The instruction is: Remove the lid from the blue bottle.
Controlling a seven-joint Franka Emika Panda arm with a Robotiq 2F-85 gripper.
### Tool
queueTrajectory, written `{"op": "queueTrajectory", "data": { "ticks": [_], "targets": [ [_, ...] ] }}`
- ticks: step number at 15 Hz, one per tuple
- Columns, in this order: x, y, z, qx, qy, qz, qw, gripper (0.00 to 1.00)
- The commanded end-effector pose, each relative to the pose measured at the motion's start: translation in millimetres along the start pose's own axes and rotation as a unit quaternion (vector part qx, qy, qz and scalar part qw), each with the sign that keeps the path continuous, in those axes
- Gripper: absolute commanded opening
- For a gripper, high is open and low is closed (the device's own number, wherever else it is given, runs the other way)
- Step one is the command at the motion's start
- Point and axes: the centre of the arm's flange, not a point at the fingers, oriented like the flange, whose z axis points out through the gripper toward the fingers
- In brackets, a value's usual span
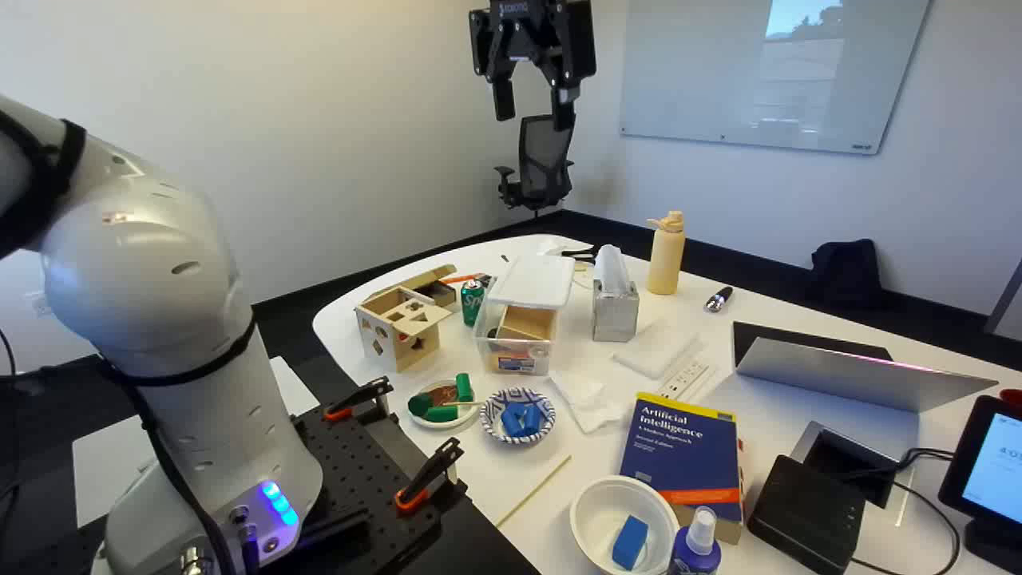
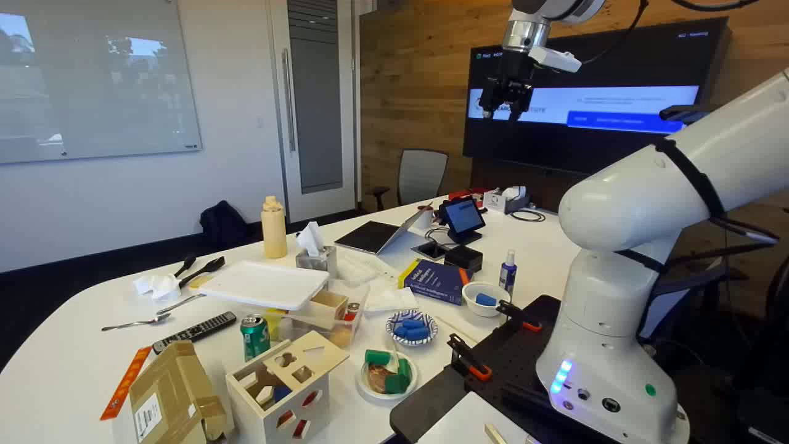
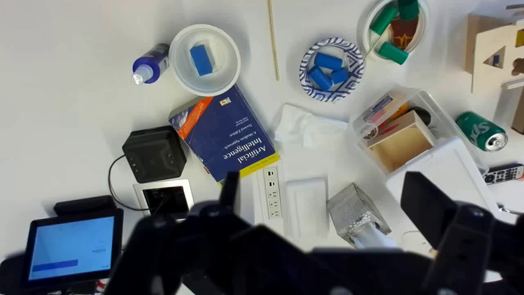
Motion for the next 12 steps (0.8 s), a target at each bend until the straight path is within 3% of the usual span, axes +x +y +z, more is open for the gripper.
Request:
{"op": "queueTrajectory", "data": {
  "ticks": [1, 5, 12],
  "targets": [
    [0, 0, 0, 0.000, 0.000, 0.000, 1.0000, 1.00],
    [24, 20, 34, 0.000, -0.007, 0.012, 0.9999, 1.00],
    [84, 114, 155, -0.021, -0.011, 0.088, 0.9958, 1.00]
  ]
}}
